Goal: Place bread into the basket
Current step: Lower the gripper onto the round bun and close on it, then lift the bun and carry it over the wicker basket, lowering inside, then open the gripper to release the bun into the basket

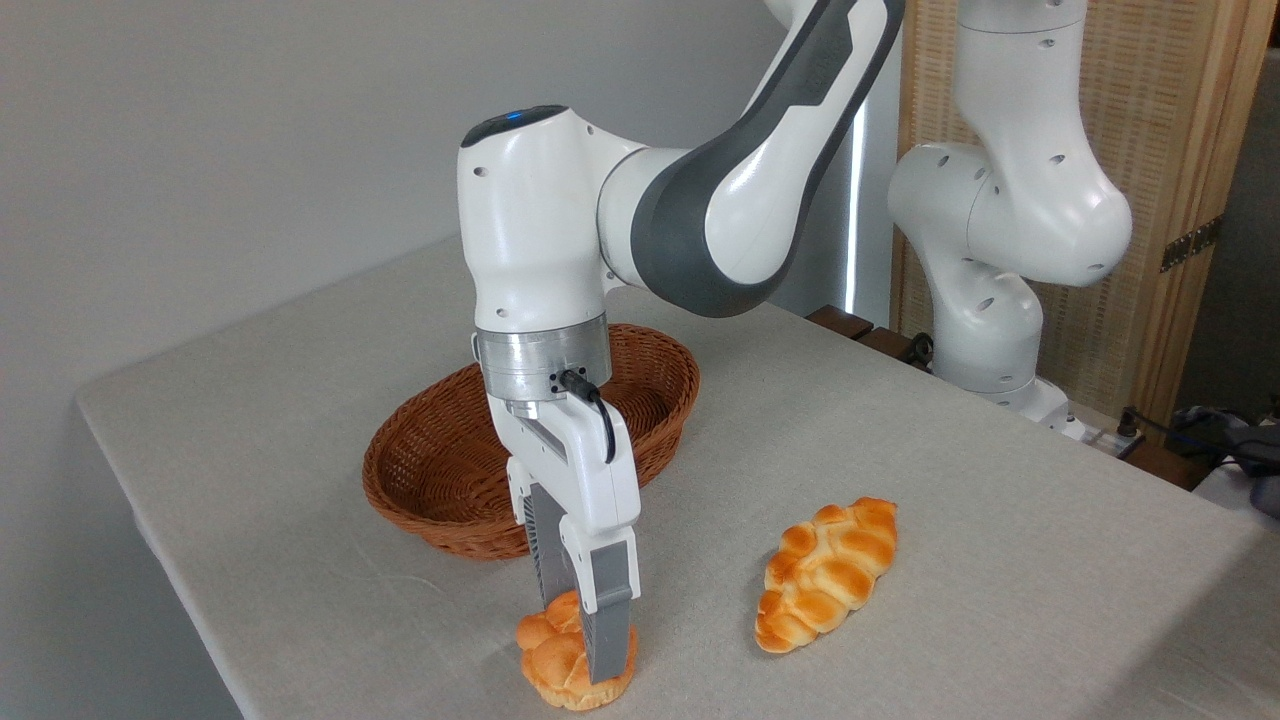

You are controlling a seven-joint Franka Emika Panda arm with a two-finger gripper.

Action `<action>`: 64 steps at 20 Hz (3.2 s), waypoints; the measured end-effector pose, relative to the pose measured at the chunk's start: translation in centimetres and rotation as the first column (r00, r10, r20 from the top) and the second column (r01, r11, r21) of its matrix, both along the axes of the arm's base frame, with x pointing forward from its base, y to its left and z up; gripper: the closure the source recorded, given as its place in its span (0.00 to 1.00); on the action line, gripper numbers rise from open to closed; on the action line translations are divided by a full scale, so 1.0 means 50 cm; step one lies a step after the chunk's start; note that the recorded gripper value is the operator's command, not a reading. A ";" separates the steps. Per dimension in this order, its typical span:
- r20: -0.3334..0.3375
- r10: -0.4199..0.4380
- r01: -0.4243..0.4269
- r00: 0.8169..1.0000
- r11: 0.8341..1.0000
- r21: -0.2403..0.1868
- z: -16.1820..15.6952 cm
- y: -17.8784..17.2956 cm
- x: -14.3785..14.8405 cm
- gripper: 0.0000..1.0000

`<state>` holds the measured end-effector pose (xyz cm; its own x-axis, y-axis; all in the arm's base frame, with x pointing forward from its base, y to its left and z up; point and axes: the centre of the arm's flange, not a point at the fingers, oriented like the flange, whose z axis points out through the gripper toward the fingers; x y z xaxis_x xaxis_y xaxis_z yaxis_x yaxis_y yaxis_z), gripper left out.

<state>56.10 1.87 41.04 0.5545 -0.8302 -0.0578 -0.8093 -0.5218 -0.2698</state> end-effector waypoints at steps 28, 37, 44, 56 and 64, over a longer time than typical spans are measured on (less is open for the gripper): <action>0.028 0.108 -0.103 0.994 0.984 -0.143 0.119 0.000 0.013 0.49; -0.136 0.246 -0.277 0.960 0.909 -0.311 0.237 -0.088 0.004 0.41; -0.242 0.345 -0.413 0.907 0.838 -0.356 0.191 -0.279 -0.006 0.39; -0.254 0.326 -0.393 0.910 0.875 -0.283 0.110 -0.310 0.014 0.00; -0.253 0.324 -0.390 0.912 0.877 -0.282 0.110 -0.312 0.014 0.00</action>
